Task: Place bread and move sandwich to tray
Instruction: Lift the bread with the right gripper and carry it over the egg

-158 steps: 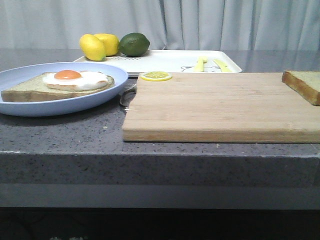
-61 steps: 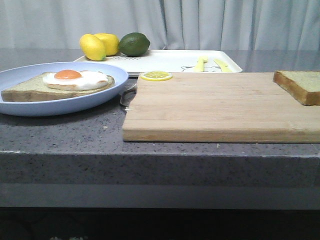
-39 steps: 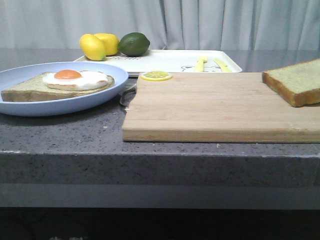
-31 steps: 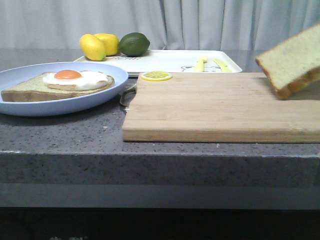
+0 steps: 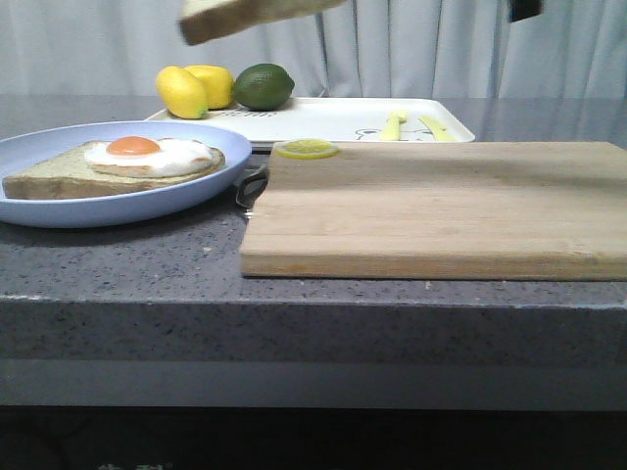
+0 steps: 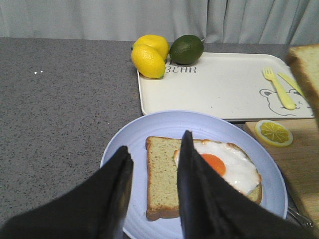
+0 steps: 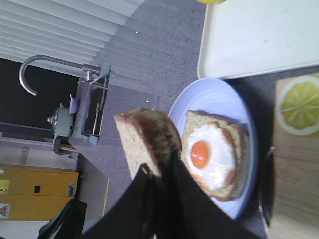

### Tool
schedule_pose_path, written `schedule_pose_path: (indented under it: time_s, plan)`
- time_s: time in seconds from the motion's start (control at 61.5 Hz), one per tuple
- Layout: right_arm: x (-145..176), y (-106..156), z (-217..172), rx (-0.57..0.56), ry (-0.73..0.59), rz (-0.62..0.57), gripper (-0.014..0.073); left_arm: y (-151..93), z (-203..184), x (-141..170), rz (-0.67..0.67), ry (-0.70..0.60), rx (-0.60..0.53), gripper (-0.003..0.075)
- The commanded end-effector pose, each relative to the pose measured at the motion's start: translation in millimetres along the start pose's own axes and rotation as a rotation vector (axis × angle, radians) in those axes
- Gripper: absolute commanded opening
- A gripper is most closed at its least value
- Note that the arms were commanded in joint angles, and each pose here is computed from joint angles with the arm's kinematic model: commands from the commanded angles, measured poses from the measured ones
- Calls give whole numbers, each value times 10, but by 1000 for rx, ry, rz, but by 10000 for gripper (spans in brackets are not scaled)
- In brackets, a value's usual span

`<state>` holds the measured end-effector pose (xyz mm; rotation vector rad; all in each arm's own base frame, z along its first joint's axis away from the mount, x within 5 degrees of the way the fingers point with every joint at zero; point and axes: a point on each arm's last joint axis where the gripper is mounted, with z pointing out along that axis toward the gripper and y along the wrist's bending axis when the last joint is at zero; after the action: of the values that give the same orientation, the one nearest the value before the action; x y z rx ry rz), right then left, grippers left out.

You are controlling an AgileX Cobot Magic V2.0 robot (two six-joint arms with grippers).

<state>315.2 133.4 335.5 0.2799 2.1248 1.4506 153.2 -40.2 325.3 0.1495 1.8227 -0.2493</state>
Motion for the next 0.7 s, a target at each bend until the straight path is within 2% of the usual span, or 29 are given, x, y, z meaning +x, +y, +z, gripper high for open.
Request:
schedule_pose_path:
  time_s: [0.0, 0.146, 0.277, 0.537, 0.683]
  plan:
    - [98, 236, 166, -74, -55, 43, -69, -27, -35, -199, -1, -115, 15, 192]
    - [308, 171, 651, -87, -20, 106, -69, -27, -35, -199, -1, -115, 15, 175]
    - [347, 112, 988, -123, 9, 134, -69, -27, -35, -199, -1, -115, 15, 175]
    - [354, -144, 1270, -90, 45, 165, -64, -27, -35, -201, -1, -117, 15, 175]
    - [354, -166, 1280, -79, 43, 162, 52, -27, -35, -201, -1, -117, 15, 175]
